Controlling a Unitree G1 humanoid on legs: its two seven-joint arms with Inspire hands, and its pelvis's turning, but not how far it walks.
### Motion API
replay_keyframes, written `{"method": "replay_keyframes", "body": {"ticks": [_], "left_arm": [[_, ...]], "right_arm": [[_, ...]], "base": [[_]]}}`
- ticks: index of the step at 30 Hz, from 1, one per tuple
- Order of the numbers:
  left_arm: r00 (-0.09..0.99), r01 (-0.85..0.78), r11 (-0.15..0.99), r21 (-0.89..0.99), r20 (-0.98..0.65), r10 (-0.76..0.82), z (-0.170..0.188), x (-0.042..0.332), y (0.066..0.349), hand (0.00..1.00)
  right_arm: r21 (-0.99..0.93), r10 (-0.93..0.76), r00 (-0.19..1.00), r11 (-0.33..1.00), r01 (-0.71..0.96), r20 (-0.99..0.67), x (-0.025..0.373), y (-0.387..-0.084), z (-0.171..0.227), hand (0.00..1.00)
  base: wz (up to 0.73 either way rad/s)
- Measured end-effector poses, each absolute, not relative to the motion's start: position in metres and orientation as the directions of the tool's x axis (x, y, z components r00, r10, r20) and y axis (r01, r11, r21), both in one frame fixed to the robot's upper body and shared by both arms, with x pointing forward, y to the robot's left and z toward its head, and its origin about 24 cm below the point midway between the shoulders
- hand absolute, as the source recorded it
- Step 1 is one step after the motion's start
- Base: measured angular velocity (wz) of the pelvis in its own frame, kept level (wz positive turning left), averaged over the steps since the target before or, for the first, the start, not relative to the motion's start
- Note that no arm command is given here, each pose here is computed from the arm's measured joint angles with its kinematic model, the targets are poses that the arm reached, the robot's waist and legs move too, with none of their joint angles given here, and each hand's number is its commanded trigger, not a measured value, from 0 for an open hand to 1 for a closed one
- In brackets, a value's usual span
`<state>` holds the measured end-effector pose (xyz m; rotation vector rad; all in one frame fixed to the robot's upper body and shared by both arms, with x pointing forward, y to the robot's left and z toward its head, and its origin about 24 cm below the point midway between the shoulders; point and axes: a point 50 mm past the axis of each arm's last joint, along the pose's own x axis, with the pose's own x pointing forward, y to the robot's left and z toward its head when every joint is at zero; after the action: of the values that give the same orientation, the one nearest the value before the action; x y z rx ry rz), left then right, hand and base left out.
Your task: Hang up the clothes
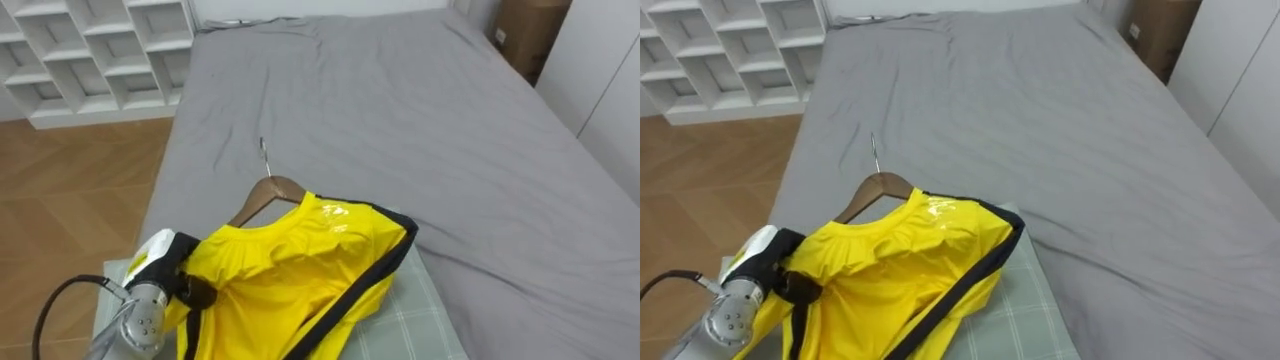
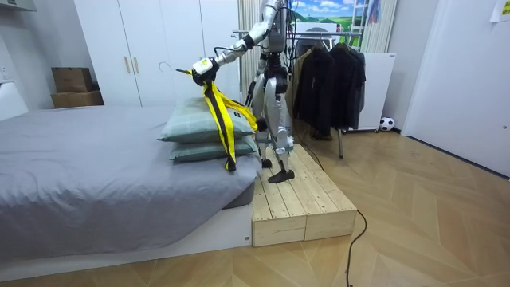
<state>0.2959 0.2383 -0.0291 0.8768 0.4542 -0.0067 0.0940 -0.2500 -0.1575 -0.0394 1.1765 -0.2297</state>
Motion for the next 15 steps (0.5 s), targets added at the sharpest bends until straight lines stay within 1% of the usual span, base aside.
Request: {"method": "replay_keyframes", "body": {"ticks": [3, 8, 12, 15], "left_arm": [[0.913, 0.182, 0.646, 0.741, -0.371, 0.168, -0.028, 0.294, 0.237, 1.00], [0.956, 0.135, 0.630, 0.765, -0.268, 0.121, -0.011, 0.292, 0.228, 1.00], [0.977, 0.111, 0.615, 0.781, -0.200, 0.079, 0.001, 0.290, 0.218, 1.00], [0.982, 0.104, 0.606, 0.789, -0.179, 0.064, 0.004, 0.288, 0.214, 1.00]], "right_arm": [[-0.158, -0.220, 0.366, 0.969, 0.191, -0.904, 0.094, -0.253, -0.156, 0.00], [-0.161, -0.249, 0.398, 0.957, 0.241, -0.883, 0.093, -0.260, -0.153, 0.00], [-0.172, -0.257, 0.440, 0.959, 0.224, -0.860, 0.096, -0.260, -0.150, 0.00], [-0.201, -0.257, 0.472, 0.965, 0.167, -0.843, 0.101, -0.259, -0.147, 0.00]], "base": [[0.01], [0.00], [0.00], [-0.03]]}}
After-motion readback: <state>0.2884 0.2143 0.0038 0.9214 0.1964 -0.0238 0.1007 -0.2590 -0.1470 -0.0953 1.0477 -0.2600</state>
